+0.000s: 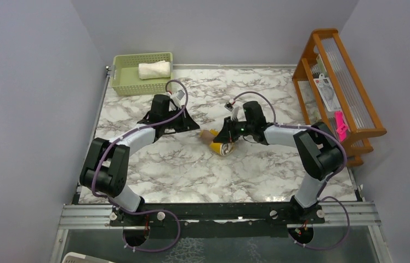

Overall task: Roll the towels
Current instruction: Roll the towel at the center of the board.

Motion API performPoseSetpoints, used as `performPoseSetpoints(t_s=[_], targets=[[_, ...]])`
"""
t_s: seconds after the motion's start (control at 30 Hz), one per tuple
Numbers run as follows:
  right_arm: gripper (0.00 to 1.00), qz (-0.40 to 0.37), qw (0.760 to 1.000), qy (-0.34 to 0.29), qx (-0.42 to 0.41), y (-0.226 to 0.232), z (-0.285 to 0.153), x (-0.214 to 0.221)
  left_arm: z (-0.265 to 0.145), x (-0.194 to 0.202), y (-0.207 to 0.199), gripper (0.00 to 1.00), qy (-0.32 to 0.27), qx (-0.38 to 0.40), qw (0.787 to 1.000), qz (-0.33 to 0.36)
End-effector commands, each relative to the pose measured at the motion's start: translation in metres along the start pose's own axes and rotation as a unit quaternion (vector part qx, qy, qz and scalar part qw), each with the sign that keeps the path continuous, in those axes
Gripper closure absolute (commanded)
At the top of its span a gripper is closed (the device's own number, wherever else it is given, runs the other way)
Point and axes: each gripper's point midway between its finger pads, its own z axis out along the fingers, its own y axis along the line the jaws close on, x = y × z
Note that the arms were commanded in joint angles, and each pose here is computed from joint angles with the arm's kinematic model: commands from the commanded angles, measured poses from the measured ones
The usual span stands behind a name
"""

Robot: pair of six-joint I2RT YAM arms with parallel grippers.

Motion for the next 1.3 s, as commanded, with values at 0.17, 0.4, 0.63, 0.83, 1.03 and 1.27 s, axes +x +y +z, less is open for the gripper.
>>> performPoseSetpoints(t_s=[0.17, 0.4, 0.63, 0.83, 1.03, 1.27], targets=[[0.99, 0.159, 0.979, -0.053, -0.113, 0.007, -0.017, 0.003, 0.010, 0.023, 0.002, 0.97, -0.014, -0.002, 0.999, -0.041], [0.99, 0.235, 0.960, -0.089, -0.120, -0.008, -0.024, 0.011, 0.006, 0.026, 0.004, 0.81, -0.038, -0.015, 0.997, -0.069], [0.99, 0.334, 0.922, -0.154, -0.119, -0.022, -0.030, 0.014, 0.021, 0.048, -0.001, 0.58, -0.021, 0.008, 0.994, -0.108], [0.99, 0.392, 0.892, -0.185, -0.130, -0.030, -0.032, 0.020, 0.027, 0.067, 0.005, 0.13, -0.018, 0.020, 0.986, -0.163], [0.99, 0.395, 0.891, -0.186, -0.123, -0.034, -0.030, 0.023, 0.034, 0.081, 0.002, 0.02, -0.018, 0.040, 0.980, -0.195], [0.99, 0.383, 0.899, -0.179, -0.117, -0.035, -0.029, 0.021, 0.057, 0.094, -0.010, 0.09, -0.003, 0.084, 0.971, -0.222]])
